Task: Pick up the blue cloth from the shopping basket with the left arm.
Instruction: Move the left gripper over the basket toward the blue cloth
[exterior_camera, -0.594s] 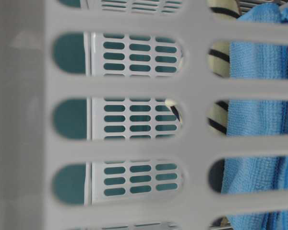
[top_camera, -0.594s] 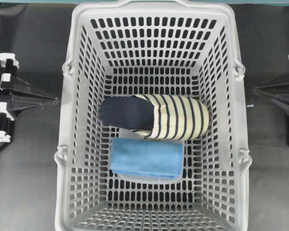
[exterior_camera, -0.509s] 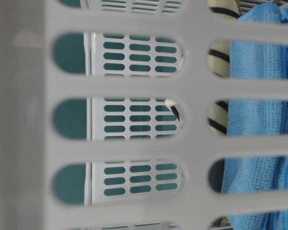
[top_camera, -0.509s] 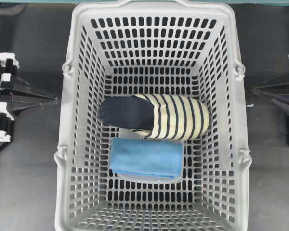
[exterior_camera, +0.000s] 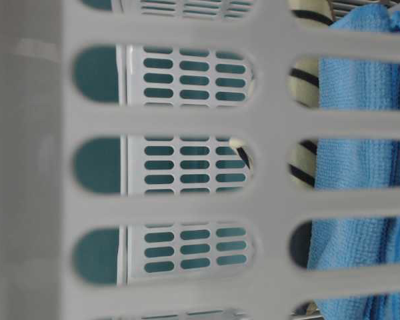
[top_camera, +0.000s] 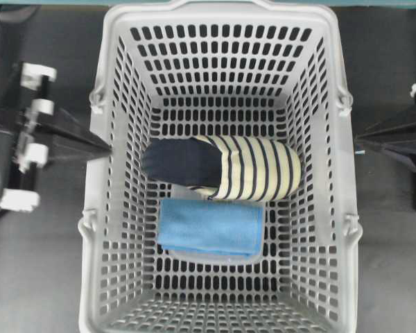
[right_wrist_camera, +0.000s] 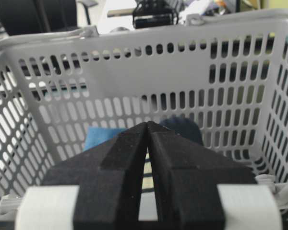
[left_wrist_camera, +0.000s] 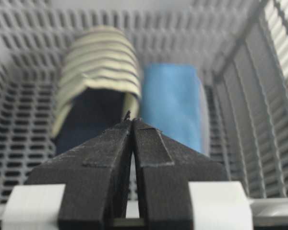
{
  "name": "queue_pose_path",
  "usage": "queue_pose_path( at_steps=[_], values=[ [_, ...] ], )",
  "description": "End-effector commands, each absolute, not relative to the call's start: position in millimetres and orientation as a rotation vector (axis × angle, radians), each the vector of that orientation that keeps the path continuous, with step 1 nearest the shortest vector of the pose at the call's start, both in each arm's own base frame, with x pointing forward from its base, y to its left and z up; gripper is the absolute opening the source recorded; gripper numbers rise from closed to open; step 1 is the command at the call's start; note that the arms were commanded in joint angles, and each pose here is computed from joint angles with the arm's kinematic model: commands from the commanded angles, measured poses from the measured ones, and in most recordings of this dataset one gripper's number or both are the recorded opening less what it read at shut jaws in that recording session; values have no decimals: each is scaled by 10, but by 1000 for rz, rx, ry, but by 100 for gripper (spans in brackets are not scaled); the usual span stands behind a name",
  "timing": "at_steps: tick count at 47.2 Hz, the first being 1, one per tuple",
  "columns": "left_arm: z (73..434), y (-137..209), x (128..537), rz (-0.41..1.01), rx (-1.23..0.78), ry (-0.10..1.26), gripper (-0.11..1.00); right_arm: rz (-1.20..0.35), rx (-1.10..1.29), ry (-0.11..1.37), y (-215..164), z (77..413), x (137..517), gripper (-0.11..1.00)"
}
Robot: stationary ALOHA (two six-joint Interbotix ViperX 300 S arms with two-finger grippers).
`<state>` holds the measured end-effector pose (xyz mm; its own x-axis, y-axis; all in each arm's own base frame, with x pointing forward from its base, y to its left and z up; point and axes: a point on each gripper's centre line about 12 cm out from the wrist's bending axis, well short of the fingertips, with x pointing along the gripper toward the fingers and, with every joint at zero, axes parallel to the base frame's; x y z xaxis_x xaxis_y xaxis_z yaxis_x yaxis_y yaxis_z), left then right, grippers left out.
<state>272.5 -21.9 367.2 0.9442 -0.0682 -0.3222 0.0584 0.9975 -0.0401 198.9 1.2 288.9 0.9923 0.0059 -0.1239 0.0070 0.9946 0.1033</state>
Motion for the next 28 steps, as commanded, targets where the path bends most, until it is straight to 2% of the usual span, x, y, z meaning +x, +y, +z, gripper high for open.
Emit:
queue_pose_path(
  at_steps=[1, 4, 7, 16, 19, 25, 28],
  values=[
    [3816, -288, 2926, -76, -18, 407, 0, 1, 108, 125, 16, 2961, 2010, 1],
    [3793, -322, 3051, -80, -11, 476, 0, 0, 105, 148, 16, 2934, 2006, 4],
    [3778, -352, 3167, -81, -6, 536, 0, 0, 105, 158, 16, 2928, 2002, 16],
    [3714, -452, 3493, -90, 8, 667, 0, 0, 104, 158, 16, 2924, 1999, 66],
    [3709, -501, 3611, -96, 14, 695, 0, -1, 102, 160, 13, 2927, 1999, 78],
    [3662, -570, 3809, -103, 23, 743, 1, -6, 101, 156, 4, 2926, 1999, 77],
    [3637, -585, 3908, -99, 19, 771, 7, -9, 103, 155, -2, 2928, 1999, 76]
  ],
)
